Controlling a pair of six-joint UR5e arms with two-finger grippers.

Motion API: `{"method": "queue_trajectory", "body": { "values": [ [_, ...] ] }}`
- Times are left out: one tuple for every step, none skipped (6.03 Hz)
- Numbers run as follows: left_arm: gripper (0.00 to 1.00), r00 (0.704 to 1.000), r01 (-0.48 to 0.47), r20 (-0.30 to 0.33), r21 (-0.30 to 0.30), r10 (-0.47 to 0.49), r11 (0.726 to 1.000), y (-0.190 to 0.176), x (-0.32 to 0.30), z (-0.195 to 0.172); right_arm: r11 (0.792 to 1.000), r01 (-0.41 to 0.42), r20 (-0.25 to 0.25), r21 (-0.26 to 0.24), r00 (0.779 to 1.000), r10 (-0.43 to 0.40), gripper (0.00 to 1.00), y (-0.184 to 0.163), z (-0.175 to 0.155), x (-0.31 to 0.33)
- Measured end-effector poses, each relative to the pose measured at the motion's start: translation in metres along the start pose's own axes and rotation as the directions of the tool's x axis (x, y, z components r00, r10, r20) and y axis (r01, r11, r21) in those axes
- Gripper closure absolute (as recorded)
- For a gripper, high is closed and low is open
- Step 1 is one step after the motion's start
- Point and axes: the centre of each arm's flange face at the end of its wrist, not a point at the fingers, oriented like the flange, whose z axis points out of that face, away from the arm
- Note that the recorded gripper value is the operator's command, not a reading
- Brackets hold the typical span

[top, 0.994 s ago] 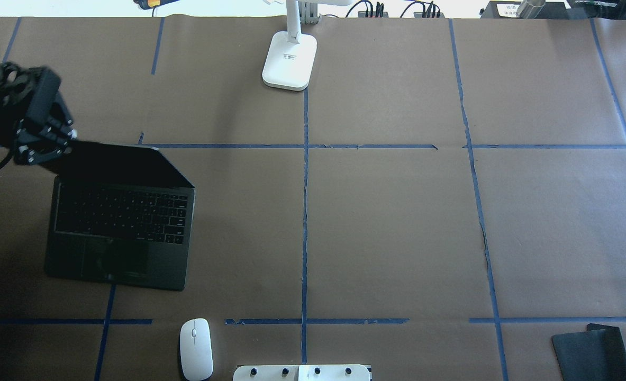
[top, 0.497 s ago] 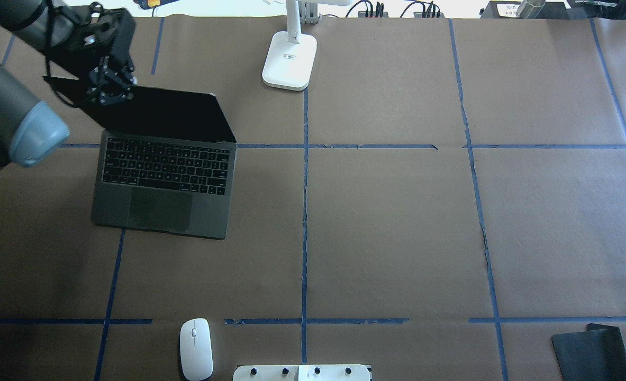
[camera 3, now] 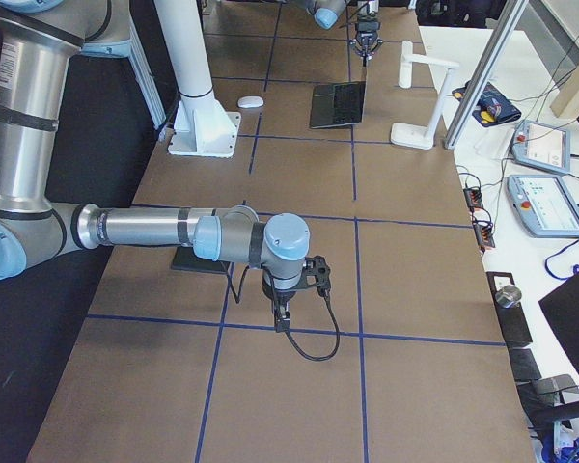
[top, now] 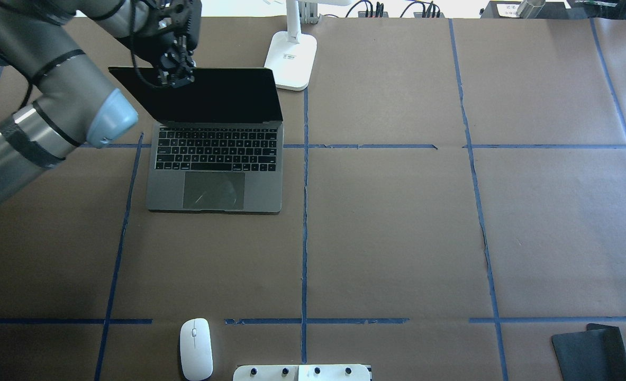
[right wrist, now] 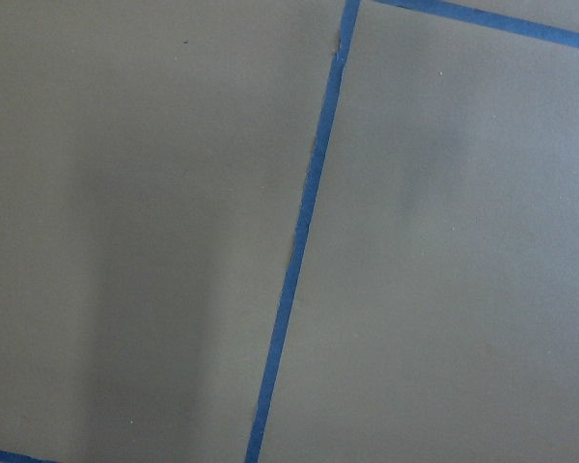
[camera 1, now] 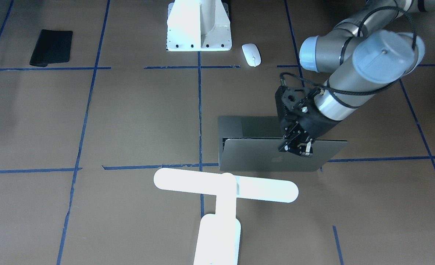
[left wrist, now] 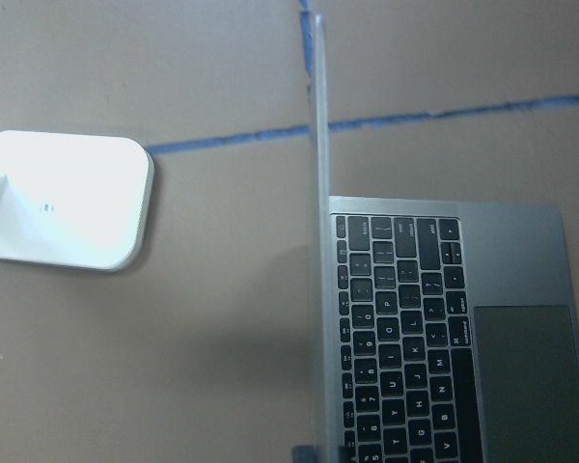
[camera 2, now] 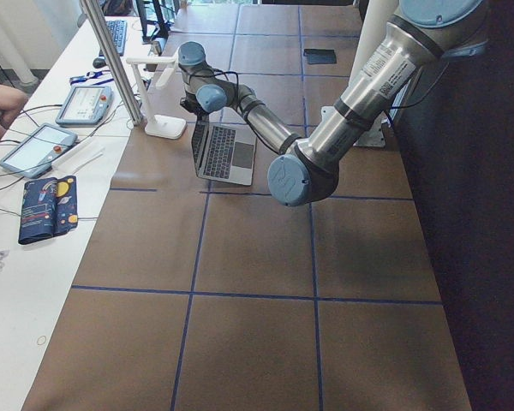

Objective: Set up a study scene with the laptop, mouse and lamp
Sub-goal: 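Drag the laptop with the left gripper toward the white lamp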

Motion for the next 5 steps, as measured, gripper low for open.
{"method": "queue_trajectory", "body": {
  "values": [
    [0.9,0.999,0.006,0.032,-0.002,-0.006,1.0,-0.014,-0.001,0.015,1.0,-0.001,0.0,-0.001,1.0,0.001,0.0,0.0,0.001,0.001],
    [0.78,0.998,0.037,0.046,-0.001,-0.037,0.999,-0.02,-0.002,0.02,1.0,-0.003,0.002,-0.002,1.0,0.003,0.0,0.0,0.001,0.001],
    [0.54,0.995,0.085,0.05,0.003,-0.085,0.996,-0.023,-0.002,0.021,1.0,-0.003,0.005,-0.002,1.0,0.003,0.0,0.001,0.002,0.001],
    [0.45,0.993,0.101,0.055,0.011,-0.101,0.995,-0.026,0.0,0.018,1.0,-0.004,0.007,-0.002,1.0,0.004,0.0,0.002,0.002,0.001],
    [0.45,0.994,0.089,0.063,0.023,-0.09,0.996,-0.03,0.001,0.012,1.0,-0.005,0.008,-0.003,1.0,0.005,0.0,0.002,0.002,0.001]
  ]
}}
